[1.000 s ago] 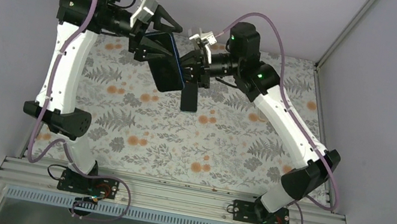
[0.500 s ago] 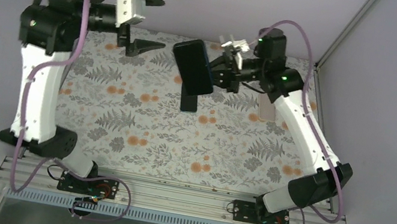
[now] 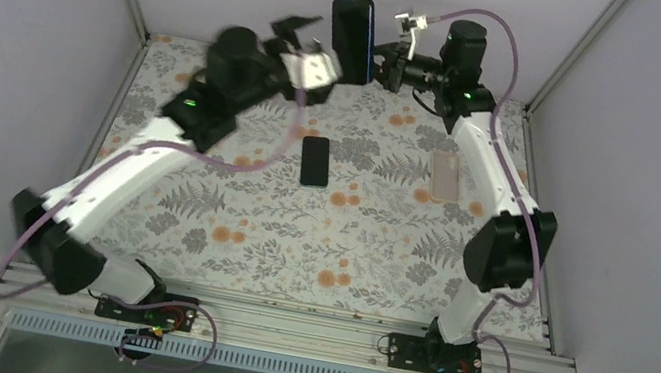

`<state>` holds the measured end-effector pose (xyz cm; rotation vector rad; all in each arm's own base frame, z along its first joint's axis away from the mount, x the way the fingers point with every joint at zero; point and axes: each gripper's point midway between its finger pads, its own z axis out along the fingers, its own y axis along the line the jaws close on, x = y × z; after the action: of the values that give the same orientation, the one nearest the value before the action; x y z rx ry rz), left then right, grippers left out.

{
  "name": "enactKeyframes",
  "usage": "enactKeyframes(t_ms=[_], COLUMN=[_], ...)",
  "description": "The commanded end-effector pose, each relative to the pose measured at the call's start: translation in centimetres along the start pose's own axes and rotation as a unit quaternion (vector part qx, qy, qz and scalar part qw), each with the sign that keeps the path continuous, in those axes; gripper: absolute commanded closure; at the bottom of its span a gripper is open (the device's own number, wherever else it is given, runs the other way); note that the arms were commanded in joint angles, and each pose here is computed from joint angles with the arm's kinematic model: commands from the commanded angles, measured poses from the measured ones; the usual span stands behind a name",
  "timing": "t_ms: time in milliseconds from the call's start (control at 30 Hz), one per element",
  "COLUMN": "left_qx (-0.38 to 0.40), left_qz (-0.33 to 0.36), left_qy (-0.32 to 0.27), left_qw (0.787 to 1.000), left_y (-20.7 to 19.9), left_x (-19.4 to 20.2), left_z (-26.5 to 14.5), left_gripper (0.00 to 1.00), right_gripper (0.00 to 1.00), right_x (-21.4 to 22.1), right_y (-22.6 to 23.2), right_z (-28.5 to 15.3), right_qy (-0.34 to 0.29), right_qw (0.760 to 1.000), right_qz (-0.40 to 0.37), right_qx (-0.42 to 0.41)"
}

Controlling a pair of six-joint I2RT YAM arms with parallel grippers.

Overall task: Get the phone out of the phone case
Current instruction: Remove the phone case from the phone.

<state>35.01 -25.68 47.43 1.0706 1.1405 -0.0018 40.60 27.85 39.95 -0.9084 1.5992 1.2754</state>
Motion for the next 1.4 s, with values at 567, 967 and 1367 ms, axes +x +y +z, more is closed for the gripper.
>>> enactKeyframes(t_ms=[567, 967, 1367], left_qx=[-0.193, -0.223, -0.230], left_qz=[0.063, 0.035, 0.024], left_qy=[0.027, 0.032, 0.028], left_qw=[0.979, 0.974, 0.972], left_y=[-2.1, -0.2, 0.3], left_x=[4.6, 5.4, 5.2], left_z=[8.9, 8.7, 9.4], left_gripper=[0.00, 0.00, 0.00], right_gripper=[0.97, 0.97, 0.97], right_x=[-5.9, -6.2, -6.1], right_y=[-5.4, -4.2, -3.6], right_z=[1.6, 1.4, 1.6], right_qy=[-0.081, -0.083, -0.081], right_qw=[0.992, 0.994, 0.995], right_qz=[0.026, 0.029, 0.025], right_qx=[0.088, 0.064, 0.057])
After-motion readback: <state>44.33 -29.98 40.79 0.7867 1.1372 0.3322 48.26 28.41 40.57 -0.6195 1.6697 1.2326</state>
